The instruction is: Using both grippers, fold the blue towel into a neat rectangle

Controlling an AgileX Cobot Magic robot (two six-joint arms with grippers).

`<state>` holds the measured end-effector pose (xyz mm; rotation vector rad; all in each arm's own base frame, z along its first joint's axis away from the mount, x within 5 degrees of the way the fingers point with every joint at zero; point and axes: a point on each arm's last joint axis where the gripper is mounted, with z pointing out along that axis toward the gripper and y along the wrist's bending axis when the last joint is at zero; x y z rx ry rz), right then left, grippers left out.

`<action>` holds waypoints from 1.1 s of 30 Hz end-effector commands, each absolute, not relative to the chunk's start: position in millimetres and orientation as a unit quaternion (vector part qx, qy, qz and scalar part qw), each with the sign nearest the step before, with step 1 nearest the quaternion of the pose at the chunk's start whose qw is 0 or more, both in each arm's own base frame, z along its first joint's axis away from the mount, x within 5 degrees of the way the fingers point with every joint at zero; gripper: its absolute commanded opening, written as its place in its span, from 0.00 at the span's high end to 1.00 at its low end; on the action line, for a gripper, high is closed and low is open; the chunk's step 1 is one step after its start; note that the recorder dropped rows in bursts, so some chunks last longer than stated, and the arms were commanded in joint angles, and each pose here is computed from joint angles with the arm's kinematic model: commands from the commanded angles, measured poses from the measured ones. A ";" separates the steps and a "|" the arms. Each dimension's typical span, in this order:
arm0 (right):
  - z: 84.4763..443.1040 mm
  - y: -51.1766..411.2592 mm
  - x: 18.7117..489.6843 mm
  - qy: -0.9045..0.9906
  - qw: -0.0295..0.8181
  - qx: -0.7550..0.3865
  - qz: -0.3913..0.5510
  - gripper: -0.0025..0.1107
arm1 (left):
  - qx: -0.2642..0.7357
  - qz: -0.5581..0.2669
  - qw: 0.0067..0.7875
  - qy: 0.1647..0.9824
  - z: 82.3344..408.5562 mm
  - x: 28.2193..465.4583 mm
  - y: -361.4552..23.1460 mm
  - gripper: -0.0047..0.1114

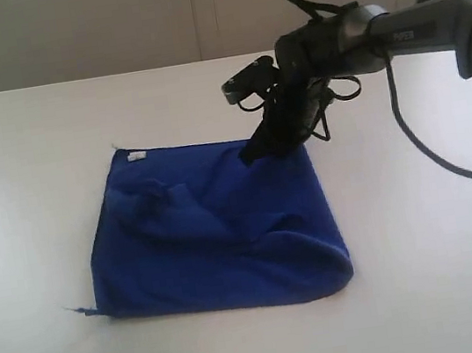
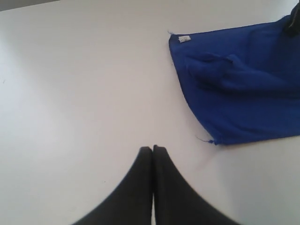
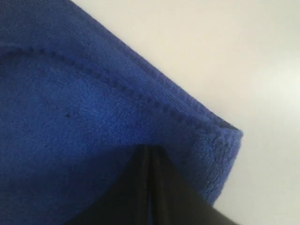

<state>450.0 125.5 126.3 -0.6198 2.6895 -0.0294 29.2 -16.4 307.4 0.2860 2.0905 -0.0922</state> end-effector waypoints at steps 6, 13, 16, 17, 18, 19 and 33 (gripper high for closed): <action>109.1 77.8 421.5 0.992 -0.026 -0.113 -0.051 0.98 | 0.116 -0.046 0.491 0.862 305.9 27.6 -17.6 0.96; 118.4 74.5 408.5 0.988 -0.092 -0.109 -0.060 0.98 | 0.116 -0.046 0.491 0.862 305.9 27.6 -17.6 0.96; 129.3 74.1 404.7 0.989 -0.084 -0.109 -0.058 0.98 | 0.116 -0.046 0.492 0.861 306.1 27.7 -17.5 0.96; 136.3 75.8 403.8 0.989 -0.076 -0.110 -0.056 0.98 | 0.116 -0.046 0.492 0.861 306.1 27.7 -17.5 0.96; 141.9 76.6 403.4 0.989 -0.069 -0.114 -0.055 0.98 | 0.116 -0.046 0.492 0.861 306.1 27.7 -17.5 0.96; 149.9 77.3 402.8 0.989 -0.060 -0.126 -0.054 0.98 | 0.116 -0.046 0.492 0.861 306.1 27.7 -17.5 0.96; 199.6 163.0 389.6 0.925 0.105 -0.361 0.053 0.98 | 0.116 -0.046 0.492 0.861 306.1 27.7 -17.5 0.96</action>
